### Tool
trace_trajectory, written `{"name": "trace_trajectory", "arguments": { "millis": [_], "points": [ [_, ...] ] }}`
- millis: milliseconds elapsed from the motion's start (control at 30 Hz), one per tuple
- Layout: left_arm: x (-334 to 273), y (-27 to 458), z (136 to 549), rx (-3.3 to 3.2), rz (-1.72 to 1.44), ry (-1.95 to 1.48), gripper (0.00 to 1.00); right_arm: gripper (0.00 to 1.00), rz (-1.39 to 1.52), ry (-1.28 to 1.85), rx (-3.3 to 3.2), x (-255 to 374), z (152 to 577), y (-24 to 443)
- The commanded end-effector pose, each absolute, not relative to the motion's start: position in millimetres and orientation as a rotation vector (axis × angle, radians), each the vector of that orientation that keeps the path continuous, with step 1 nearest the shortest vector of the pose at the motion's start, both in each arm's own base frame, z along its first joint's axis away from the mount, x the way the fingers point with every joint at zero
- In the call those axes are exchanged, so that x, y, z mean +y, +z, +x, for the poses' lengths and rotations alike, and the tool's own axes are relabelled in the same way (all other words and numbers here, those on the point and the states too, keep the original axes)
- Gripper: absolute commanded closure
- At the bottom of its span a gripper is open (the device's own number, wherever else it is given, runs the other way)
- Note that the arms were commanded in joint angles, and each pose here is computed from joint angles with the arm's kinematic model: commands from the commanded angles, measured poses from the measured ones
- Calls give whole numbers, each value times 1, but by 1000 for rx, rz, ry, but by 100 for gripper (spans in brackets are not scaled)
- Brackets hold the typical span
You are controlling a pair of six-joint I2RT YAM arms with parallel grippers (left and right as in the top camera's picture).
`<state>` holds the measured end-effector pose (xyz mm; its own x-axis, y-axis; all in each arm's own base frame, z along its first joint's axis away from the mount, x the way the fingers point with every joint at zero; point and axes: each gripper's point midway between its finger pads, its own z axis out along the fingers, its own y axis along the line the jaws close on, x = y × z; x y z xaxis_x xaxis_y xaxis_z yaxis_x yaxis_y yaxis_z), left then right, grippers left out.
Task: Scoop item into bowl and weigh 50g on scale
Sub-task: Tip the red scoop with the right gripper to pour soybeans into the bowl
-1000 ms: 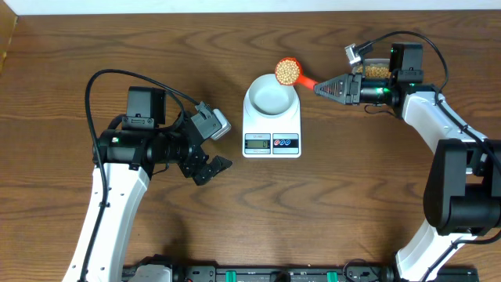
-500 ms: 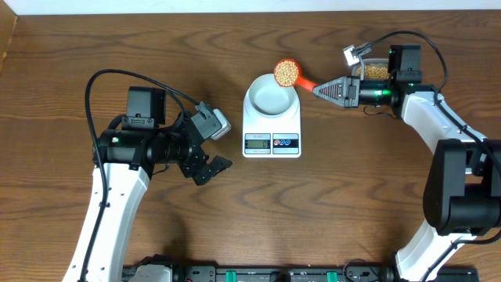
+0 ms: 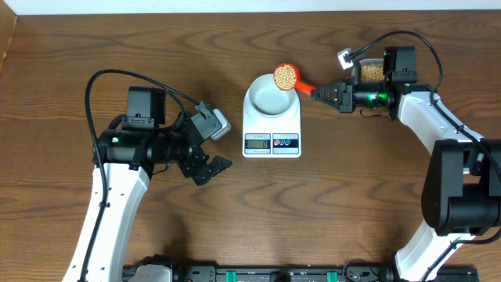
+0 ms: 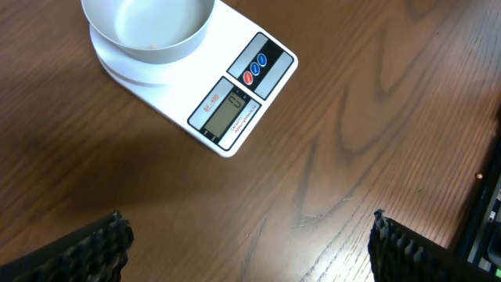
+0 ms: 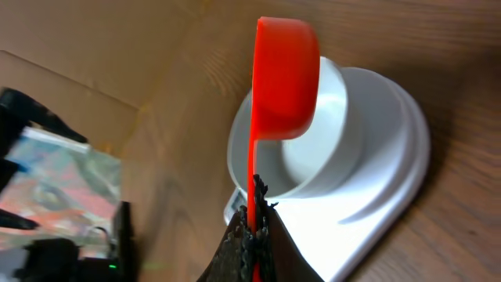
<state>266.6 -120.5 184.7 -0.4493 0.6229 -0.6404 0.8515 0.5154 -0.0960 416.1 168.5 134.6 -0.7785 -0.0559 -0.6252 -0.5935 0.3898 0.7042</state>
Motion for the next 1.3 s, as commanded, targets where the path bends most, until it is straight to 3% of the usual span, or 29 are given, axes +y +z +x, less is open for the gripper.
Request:
{"name": "trace_trajectory", "arguments": {
  "millis": [0,1267],
  "points": [
    [-120,196,269,2180,1211,-537,1,99,-672,1312,2097,170,416,127],
    [-120,196,269,2180,1211,-537,1,99,-912,1117,1959,167,420,121]
  ]
}}
